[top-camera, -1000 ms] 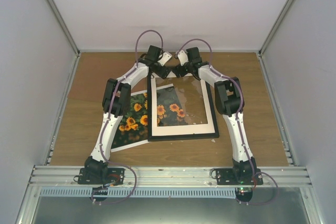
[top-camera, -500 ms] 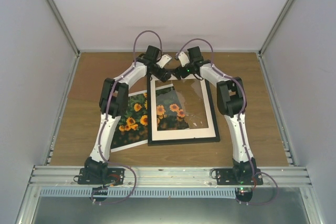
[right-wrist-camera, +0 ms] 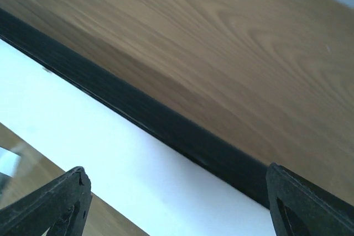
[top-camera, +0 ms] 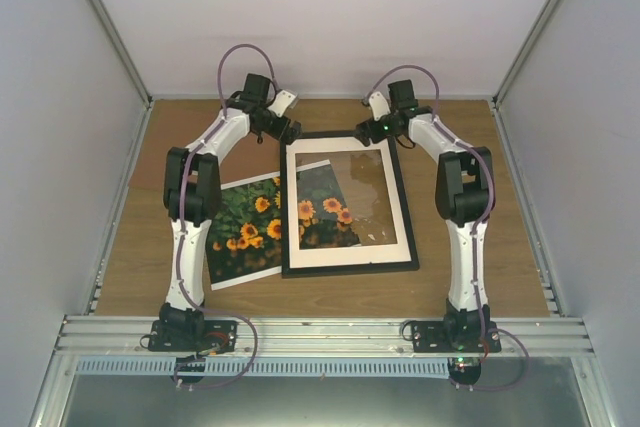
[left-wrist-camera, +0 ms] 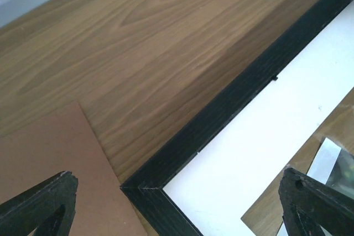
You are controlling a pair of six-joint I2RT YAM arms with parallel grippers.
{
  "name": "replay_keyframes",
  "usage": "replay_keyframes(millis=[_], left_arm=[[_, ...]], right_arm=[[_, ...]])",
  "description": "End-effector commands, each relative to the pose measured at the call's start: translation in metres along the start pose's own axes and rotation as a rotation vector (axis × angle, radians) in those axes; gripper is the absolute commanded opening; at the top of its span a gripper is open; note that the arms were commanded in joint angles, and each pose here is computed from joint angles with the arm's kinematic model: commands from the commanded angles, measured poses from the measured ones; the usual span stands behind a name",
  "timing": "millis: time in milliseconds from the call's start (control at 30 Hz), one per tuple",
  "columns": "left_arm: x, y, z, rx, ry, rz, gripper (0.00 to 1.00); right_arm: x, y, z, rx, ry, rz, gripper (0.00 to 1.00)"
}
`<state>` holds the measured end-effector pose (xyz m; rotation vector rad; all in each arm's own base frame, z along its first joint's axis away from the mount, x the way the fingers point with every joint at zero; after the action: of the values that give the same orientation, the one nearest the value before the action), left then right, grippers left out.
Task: Put the photo into the frame
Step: Adjust the photo frame item on the photo frame.
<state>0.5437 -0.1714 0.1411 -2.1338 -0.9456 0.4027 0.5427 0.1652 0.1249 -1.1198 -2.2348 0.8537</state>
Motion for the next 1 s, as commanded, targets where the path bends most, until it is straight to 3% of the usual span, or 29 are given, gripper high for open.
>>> replay_keyframes(millis=[0, 200, 400, 533, 667, 833, 967], left_arm=[[-0.003, -0.002, 0.004, 0.005, -0.014, 0.003, 0.99], [-0.012, 0.003, 0.014, 0.006, 0.0, 0.063, 0.99], [-0.025, 0.024, -0.019, -0.078, 0.155, 0.187, 0.99], [-0.02, 0.049, -0.022, -0.075, 0.25, 0.159, 0.99], [-0.005, 0.05, -0.02, -0.094, 0.2, 0.152, 0.97], [0.0, 0.03, -0.02, -0.118, 0.117, 0.161, 0.96], [-0.003, 0.018, -0.02, -0.115, 0.088, 0.151, 0.97]], right_arm=[[-0.027, -0.005, 0.029, 0.099, 0.035, 0.083, 0.86], [-0.052, -0.005, 0.058, 0.166, 0.062, 0.144, 0.85], [-0.058, 0.005, 0.07, 0.203, 0.064, 0.158, 0.84], [-0.058, -0.008, 0.057, 0.169, 0.091, 0.132, 0.84], [-0.055, -0.035, 0.049, 0.141, 0.154, 0.073, 0.82], [-0.041, -0.06, 0.069, 0.174, 0.2, 0.053, 0.77], [-0.034, -0.068, 0.091, 0.215, 0.229, 0.069, 0.66]])
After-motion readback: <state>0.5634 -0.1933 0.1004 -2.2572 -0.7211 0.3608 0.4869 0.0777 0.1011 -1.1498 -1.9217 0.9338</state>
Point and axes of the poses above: each gripper's point midway between its finger pads, its own y axis out along the fingers, its own x axis along the line the jaws close on, z = x × y, the point moved 5 cm from there along -y, back along the fingers, and after that the axes turned 6 degrees about y, right-handed, at the moved point
